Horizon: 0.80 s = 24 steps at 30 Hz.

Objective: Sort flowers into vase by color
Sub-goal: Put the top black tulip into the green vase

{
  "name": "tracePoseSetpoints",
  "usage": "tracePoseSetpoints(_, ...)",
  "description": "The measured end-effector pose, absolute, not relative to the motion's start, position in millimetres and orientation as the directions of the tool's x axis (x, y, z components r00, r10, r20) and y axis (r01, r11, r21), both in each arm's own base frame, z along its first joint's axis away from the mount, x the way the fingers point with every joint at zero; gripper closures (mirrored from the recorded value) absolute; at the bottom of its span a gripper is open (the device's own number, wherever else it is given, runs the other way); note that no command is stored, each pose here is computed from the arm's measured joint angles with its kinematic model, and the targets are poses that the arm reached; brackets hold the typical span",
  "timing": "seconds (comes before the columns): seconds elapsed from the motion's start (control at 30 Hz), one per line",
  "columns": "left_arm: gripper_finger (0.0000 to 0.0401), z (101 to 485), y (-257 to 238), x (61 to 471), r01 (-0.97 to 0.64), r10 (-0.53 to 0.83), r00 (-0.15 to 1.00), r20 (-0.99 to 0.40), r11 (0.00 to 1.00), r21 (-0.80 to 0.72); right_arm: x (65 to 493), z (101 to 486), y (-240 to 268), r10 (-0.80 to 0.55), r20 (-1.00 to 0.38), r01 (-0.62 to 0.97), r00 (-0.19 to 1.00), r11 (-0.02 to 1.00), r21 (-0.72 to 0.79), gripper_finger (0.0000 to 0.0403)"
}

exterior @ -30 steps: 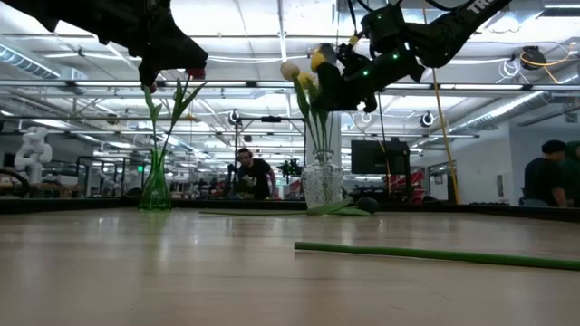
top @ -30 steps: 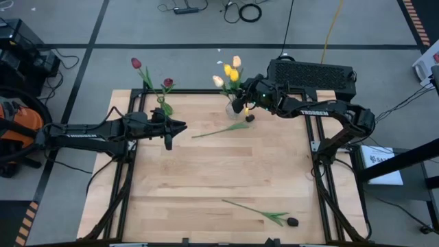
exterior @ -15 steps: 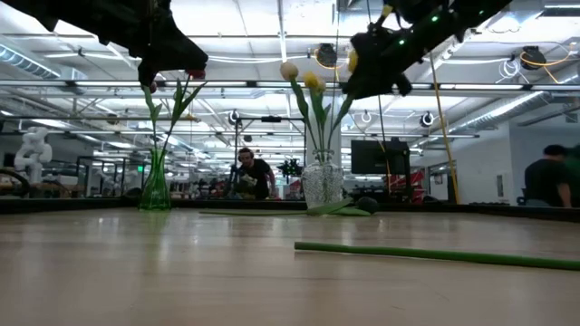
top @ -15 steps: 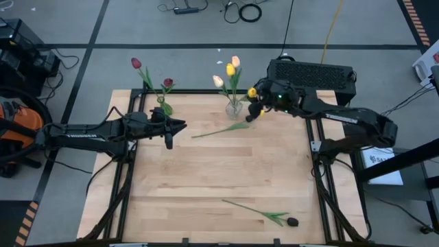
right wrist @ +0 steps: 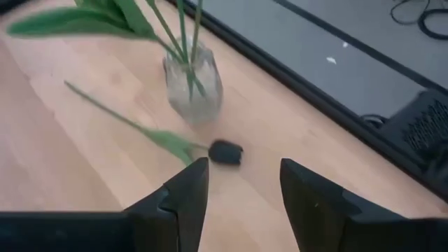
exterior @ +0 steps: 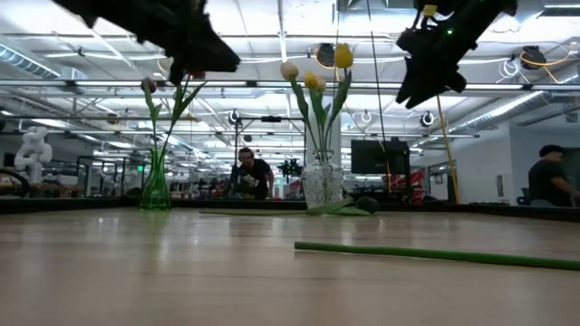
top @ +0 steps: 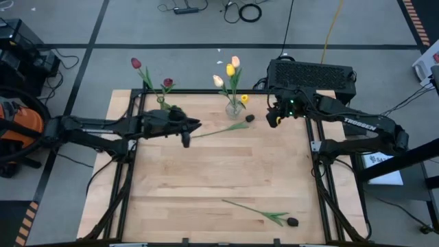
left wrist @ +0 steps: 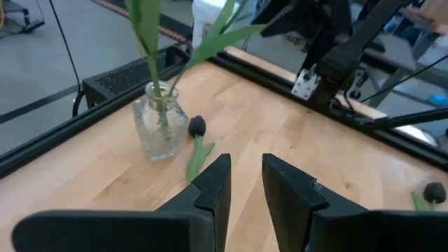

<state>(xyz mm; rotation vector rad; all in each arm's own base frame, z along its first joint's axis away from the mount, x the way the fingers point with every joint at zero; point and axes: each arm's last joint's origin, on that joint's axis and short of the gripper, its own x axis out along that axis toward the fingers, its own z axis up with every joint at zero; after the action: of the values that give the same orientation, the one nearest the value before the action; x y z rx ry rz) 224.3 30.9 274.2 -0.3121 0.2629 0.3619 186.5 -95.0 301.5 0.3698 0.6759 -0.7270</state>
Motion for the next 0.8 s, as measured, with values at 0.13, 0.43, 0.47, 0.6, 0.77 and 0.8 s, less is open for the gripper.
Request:
tracePoseSetpoints(0.13, 0.0313, 273, 34, 255, -0.393, 0.302, 0.883, -0.360, 0.895, -0.211, 174, 301, -89, -0.466, -0.722, 0.713, 0.511, 0.699, 0.054, 0.0234)
tracePoseSetpoints(0.43, 0.0313, 254, 42, 307, -0.376, 0.306, 0.836, -0.455, 0.924, -0.070, 152, 299, -79, -0.424, -0.801, 0.689, 0.423, 0.724, -0.020, 0.0234)
tracePoseSetpoints(0.47, 0.0313, 251, 43, 312, -0.370, 0.309, 0.830, -0.464, 0.928, -0.043, 151, 299, -78, -0.424, -0.801, 0.689, 0.422, 0.724, -0.020, 0.0234)
tracePoseSetpoints(0.6, 0.0313, 237, 50, 331, -0.310, 0.317, 0.803, -0.505, 0.945, 0.101, 149, 301, -77, -0.425, -0.800, 0.680, 0.424, 0.733, -0.028, 0.0234)
tracePoseSetpoints(0.77, 0.0313, 214, 64, 348, -0.305, 0.342, 0.786, -0.515, 0.939, 0.157, 149, 301, -77, -0.425, -0.799, 0.676, 0.426, 0.737, -0.032, 0.0234)
tracePoseSetpoints(0.8, 0.0313, 211, 68, 351, -0.325, 0.349, 0.786, -0.510, 0.935, 0.140, 149, 301, -77, -0.425, -0.799, 0.676, 0.426, 0.737, -0.032, 0.0234)
